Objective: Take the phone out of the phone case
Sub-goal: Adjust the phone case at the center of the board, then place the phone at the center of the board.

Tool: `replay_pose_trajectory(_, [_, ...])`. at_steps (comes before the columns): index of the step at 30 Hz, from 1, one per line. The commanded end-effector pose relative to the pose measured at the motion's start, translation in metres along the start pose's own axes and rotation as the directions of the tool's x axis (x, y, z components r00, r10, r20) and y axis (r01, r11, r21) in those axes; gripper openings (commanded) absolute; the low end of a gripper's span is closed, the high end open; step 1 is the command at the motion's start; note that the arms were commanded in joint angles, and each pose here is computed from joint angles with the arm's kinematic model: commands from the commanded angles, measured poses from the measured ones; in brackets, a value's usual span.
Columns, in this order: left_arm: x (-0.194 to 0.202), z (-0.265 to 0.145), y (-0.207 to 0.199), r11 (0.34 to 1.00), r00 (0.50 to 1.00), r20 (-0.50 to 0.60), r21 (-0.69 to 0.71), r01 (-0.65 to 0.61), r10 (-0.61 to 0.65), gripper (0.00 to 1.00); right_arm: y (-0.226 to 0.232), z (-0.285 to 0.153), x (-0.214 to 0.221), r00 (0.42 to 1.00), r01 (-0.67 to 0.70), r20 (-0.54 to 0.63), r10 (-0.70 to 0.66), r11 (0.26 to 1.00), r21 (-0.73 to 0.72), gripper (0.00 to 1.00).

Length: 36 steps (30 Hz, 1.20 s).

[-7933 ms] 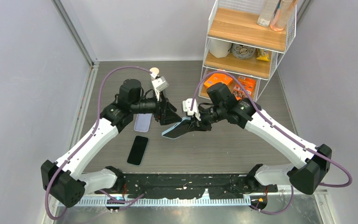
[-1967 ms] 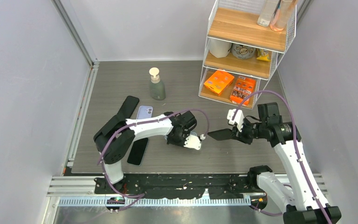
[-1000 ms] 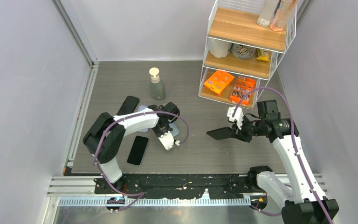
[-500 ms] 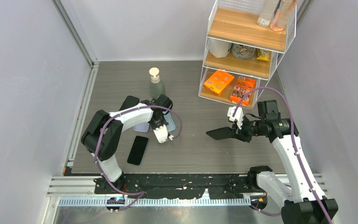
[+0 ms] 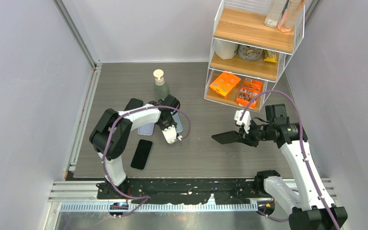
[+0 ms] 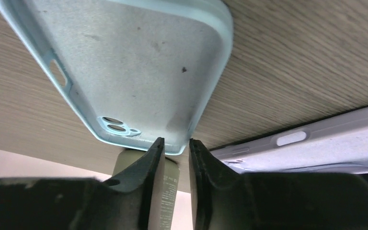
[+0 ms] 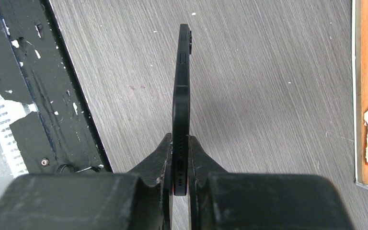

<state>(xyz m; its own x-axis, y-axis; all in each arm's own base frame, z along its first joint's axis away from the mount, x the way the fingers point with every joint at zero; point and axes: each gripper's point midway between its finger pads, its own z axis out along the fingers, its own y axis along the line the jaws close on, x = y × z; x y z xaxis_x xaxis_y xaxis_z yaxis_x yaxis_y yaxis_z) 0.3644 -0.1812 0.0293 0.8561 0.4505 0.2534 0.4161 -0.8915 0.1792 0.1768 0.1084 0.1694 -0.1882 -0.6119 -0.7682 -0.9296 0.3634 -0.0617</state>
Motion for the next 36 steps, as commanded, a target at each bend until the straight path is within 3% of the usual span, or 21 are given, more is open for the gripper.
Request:
replay_pose_trajectory(1, [0.001,-0.007,0.030,0.952,0.955,-0.031,-0.085,-0.295,0.294,0.39,-0.005,-0.002,-0.020,0.997,0.027,0.076,-0.027,1.000,0.010,0.05])
replay_pose_trajectory(6, [-0.002,-0.021,0.032,0.964,0.978,-0.023,-0.162,-0.210,0.210,0.69,-0.006,0.000,-0.019,0.998,0.009,0.070,-0.009,1.000,-0.007,0.05])
replay_pose_trajectory(12, [-0.010,-0.061,0.037,0.952,0.999,0.044,-0.306,-0.014,0.029,0.77,-0.007,0.002,-0.021,0.998,0.001,0.068,0.001,0.999,-0.033,0.05])
replay_pose_trajectory(17, [-0.022,-0.102,0.031,0.889,0.968,0.172,-0.394,0.236,-0.180,0.78,-0.004,0.013,-0.026,0.999,0.017,0.053,-0.012,0.996,-0.088,0.05])
replay_pose_trajectory(20, [-0.034,-0.132,0.025,0.795,0.873,0.328,-0.383,0.471,-0.360,0.79,-0.003,0.027,-0.031,0.999,0.045,0.030,-0.042,0.992,-0.118,0.05])
replay_pose_trajectory(24, [-0.049,-0.170,0.016,0.640,0.685,0.515,-0.299,0.708,-0.516,0.78,0.012,0.048,-0.052,0.996,0.080,0.044,-0.072,0.972,-0.222,0.05])
replay_pose_trajectory(30, [-0.046,-0.206,-0.003,0.418,0.421,0.704,-0.191,0.888,-0.573,0.79,0.039,0.076,-0.092,0.994,0.102,0.069,-0.080,0.896,-0.433,0.05])
replay_pose_trajectory(36, [-0.021,-0.229,-0.029,0.208,0.305,0.781,-0.226,0.951,-0.544,0.80,0.062,0.113,-0.114,0.997,0.078,0.024,-0.079,0.799,-0.596,0.05])
